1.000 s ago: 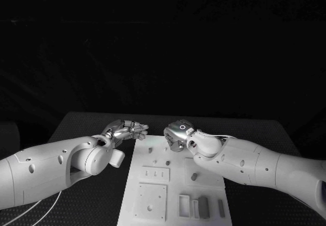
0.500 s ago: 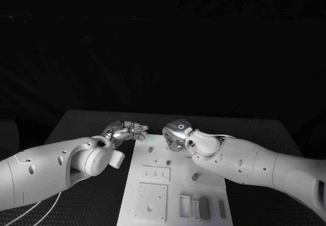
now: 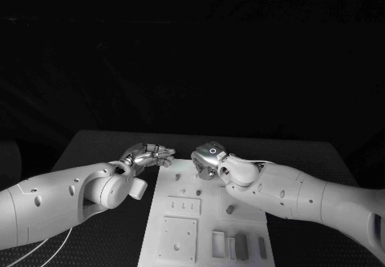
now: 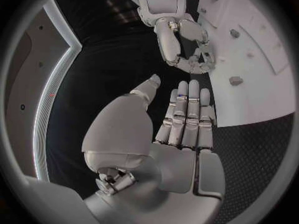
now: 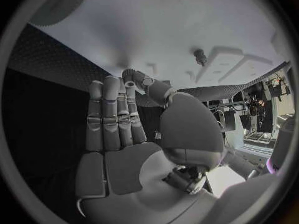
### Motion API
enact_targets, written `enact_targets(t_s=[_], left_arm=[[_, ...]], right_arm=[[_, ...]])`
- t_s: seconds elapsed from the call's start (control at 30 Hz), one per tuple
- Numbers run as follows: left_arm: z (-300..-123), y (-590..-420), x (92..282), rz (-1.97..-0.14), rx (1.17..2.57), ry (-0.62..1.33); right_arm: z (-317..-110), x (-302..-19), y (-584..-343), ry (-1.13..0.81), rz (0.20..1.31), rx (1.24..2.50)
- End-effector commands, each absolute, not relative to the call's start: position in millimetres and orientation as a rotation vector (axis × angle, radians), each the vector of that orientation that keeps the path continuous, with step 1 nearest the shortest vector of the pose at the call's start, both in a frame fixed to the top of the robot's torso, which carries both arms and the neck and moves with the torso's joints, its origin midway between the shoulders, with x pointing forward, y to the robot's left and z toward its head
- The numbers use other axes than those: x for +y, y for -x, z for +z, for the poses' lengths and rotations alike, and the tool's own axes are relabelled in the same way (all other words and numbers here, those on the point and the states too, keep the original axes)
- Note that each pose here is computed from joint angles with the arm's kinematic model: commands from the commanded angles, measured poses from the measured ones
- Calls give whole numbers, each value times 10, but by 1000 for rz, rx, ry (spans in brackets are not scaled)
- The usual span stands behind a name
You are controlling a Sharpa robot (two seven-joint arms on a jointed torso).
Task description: Assemble the parts on the task board
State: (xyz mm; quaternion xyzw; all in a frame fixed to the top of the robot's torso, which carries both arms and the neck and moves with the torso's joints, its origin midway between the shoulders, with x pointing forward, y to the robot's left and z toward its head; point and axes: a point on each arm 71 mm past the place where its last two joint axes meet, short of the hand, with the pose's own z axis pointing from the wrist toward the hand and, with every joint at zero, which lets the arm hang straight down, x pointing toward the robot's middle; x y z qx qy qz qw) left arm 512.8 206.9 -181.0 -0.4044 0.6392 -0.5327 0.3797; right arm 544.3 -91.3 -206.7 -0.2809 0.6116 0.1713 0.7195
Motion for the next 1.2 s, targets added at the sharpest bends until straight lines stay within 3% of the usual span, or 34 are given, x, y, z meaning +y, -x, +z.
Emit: enact_targets(t_s=[0.03, 0.43, 0.93, 1.2], left_arm=[[-1793, -5126, 2048, -1384, 1633, 1023], [-1794, -5128, 2049, -1383, 1633, 1023], [-1795, -5132, 2074, -1373, 1629, 1028], [-1783, -5119, 2134, -1385, 1619, 1034]], right_arm=[[-2106, -907, -5437, 650, 359, 1373], [-2120, -914, -5462, 629, 378, 1410], [-2064, -976, -5460, 569, 407, 1353], [-1853, -1087, -5455, 492, 475, 1311]])
